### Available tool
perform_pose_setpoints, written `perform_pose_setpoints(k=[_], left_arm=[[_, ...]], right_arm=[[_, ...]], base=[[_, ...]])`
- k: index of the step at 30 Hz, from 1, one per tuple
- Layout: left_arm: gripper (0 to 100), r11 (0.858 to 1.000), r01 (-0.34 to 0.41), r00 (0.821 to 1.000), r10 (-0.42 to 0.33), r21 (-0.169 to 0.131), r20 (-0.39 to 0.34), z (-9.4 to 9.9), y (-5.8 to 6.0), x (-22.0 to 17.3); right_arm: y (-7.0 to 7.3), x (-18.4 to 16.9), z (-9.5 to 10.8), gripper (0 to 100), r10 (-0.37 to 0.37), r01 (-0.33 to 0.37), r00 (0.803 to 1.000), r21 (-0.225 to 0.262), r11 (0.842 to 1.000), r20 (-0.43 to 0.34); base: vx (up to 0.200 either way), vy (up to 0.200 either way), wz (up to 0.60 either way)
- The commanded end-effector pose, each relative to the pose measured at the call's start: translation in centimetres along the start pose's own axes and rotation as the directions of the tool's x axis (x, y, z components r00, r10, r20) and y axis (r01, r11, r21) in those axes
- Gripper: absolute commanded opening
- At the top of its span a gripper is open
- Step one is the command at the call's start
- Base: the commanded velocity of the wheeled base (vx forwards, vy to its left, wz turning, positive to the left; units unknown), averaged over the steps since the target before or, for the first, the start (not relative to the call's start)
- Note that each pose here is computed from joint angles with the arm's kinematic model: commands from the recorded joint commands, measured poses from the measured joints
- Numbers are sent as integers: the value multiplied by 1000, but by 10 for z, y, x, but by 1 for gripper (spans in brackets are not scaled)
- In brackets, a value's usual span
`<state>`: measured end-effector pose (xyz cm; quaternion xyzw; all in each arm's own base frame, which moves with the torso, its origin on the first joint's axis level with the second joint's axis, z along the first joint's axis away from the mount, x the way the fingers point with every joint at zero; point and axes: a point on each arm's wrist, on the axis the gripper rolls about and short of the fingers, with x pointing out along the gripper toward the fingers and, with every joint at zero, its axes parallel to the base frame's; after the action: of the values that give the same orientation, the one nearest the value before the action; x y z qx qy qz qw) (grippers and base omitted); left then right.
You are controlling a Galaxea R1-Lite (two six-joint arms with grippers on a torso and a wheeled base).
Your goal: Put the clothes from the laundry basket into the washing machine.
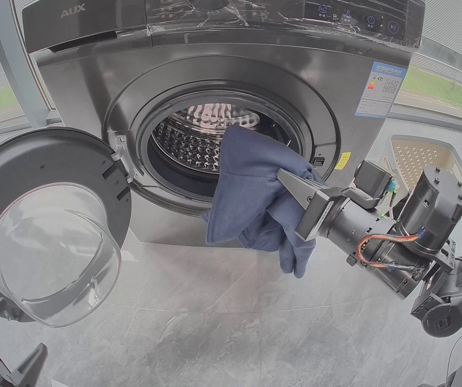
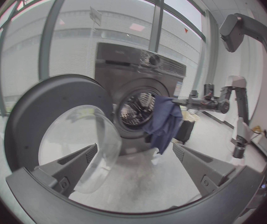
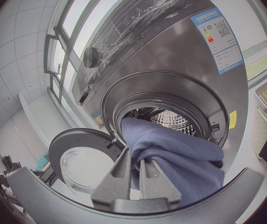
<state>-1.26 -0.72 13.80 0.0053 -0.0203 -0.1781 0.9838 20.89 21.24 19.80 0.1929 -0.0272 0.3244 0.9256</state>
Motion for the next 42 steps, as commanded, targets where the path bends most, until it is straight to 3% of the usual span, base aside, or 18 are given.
perform_pose_setpoints(k=[1,5,8,10,14,18,26,28,42], left_arm=[[100,984,163,971,-173,-74,-166,14,10,39],[100,969,223,948,-240,-103,-207,18,18,68],[100,935,329,911,-352,-134,-215,20,14,90],[100,924,353,899,-379,-148,-219,21,13,101],[100,921,354,888,-385,-161,-251,20,13,128],[100,905,388,860,-424,-175,-284,16,9,152],[100,885,427,825,-466,-186,-319,17,-2,183],[100,874,445,807,-486,-196,-336,14,-7,192],[100,872,434,782,-490,-226,-386,-4,-10,239]], right_arm=[[1,12,-8,0,10,-10,1000,-1,1000,4],[4,18,-15,0,26,-26,1000,0,1000,-11],[9,21,-17,0,43,-43,999,2,999,-11],[12,22,-15,0,50,-50,999,6,999,-4],[12,22,-14,0,55,-55,998,7,998,1],[13,20,-13,0,56,-56,998,7,998,-1],[14,18,-13,0,60,-60,998,10,998,1],[14,18,-13,0,63,-63,998,10,998,11],[17,16,-15,0,67,-67,998,12,998,4]], base=[[0,0,0],[0,0,0],[0,0,0],[0,0,0],[0,0,0],[0,0,0],[0,0,0],[0,0,0],[0,0,0]])
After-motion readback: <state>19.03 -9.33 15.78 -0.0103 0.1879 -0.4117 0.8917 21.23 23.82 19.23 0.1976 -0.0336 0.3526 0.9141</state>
